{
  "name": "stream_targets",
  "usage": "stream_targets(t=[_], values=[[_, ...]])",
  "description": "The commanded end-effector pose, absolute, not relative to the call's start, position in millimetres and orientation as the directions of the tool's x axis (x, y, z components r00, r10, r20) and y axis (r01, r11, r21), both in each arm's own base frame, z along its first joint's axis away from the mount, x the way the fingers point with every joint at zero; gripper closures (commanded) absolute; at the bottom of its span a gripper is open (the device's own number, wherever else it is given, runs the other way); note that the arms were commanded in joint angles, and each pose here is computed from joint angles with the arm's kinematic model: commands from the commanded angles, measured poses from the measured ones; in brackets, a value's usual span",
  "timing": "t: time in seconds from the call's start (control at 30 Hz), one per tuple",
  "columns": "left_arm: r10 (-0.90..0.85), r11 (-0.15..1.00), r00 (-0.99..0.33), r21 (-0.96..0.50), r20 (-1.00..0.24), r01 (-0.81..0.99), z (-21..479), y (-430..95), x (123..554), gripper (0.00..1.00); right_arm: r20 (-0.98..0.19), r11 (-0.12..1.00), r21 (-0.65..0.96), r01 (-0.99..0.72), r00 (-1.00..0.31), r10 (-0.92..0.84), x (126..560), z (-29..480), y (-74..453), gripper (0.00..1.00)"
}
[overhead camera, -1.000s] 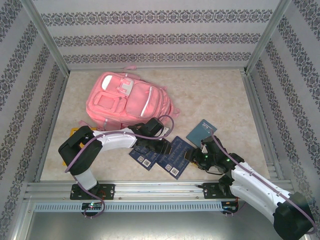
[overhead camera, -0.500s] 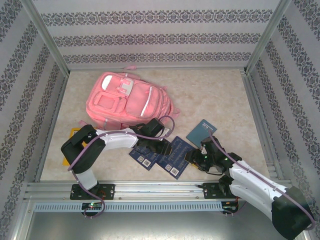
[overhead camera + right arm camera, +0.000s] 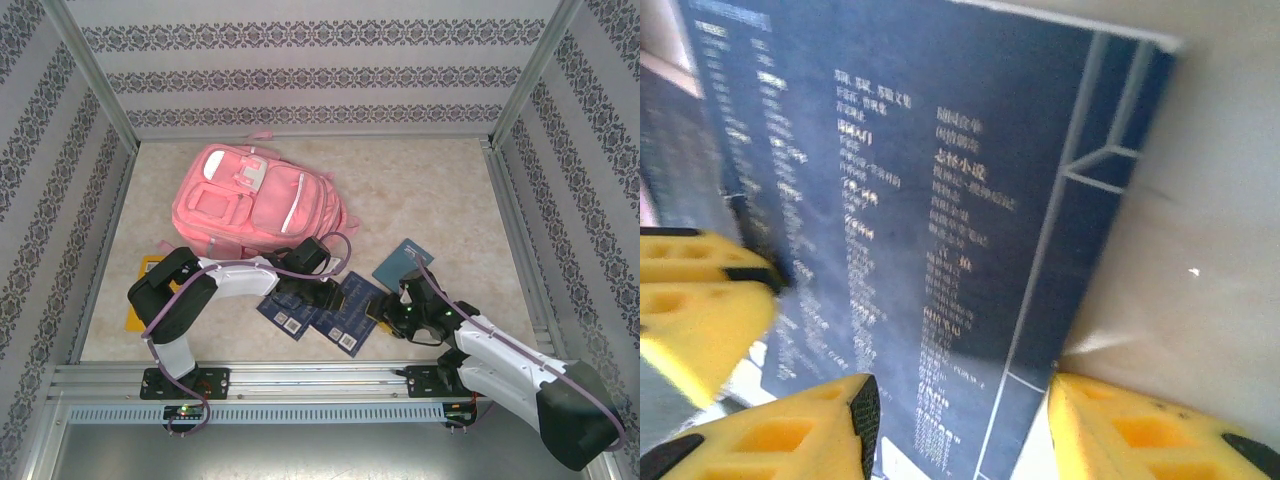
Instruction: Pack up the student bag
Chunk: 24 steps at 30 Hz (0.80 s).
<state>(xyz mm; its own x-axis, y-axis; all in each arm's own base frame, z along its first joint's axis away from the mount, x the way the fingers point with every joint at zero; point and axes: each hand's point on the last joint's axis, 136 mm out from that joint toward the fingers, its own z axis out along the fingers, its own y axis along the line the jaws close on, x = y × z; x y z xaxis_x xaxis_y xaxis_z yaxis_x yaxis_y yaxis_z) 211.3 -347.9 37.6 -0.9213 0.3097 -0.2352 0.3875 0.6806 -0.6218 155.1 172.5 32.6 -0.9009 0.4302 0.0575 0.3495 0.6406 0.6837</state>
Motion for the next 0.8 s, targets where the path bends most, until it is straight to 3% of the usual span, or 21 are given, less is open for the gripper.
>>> stream_targets(t=[0.0, 0.63, 0.77], values=[[0.299, 0.658, -0.923, -0.647, -0.243, 0.384, 39, -352, 214, 0.84, -0.044, 0.551, 0.808, 0.208, -0.912, 0.409, 184, 73, 196, 0.51], [0.22, 0.692, -0.927, -0.621, -0.302, 0.367, 63, -328, 230, 0.83, -0.036, 0.627, 0.744, 0.231, -0.923, 0.384, 170, 43, 181, 0.5], [0.204, 0.729, -0.925, -0.581, -0.321, 0.362, 64, -315, 239, 0.76, -0.034, 0.64, 0.732, 0.233, -0.926, 0.377, 167, 43, 179, 0.5]])
